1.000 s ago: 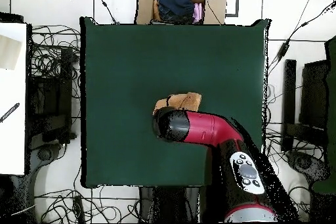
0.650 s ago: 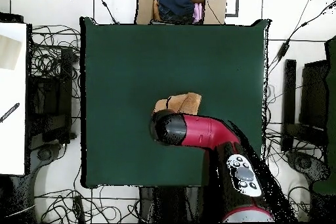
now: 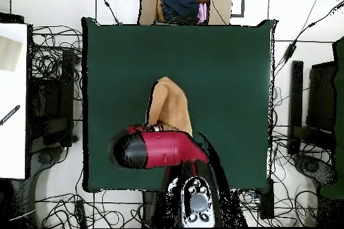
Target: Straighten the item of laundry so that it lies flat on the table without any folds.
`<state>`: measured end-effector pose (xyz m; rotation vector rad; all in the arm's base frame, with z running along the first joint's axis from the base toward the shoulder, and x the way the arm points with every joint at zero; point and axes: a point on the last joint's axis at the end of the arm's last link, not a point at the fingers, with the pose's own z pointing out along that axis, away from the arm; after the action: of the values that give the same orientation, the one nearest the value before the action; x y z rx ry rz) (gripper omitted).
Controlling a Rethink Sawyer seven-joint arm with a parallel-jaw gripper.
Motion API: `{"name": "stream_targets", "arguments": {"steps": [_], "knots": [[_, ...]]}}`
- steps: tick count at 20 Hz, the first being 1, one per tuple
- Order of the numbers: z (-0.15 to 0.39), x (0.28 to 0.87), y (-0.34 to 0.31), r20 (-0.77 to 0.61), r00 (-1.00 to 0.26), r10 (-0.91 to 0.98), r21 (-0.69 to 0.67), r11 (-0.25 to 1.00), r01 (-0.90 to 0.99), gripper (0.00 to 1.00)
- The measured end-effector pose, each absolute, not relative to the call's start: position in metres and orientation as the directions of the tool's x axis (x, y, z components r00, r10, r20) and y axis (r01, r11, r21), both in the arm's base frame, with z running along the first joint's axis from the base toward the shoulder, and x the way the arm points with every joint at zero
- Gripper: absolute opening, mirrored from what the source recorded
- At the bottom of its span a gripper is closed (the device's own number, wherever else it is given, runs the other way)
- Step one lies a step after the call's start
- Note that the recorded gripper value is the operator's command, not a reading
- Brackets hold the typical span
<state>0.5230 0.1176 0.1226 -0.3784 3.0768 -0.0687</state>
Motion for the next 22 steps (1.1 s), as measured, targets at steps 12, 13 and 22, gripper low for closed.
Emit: {"name": "stream_targets", "arguments": {"steps": [12,13,22], "knots": [[0.153,0.513,0.156,-0.075,-0.958,-0.275,-0.092,0.959,-0.268,0.00],[0.153,0.513,0.155,-0.074,-0.960,-0.270,-0.091,0.960,-0.263,0.00],[0.146,0.523,0.094,-0.050,-0.992,-0.115,-0.066,0.992,-0.112,0.00]]}}
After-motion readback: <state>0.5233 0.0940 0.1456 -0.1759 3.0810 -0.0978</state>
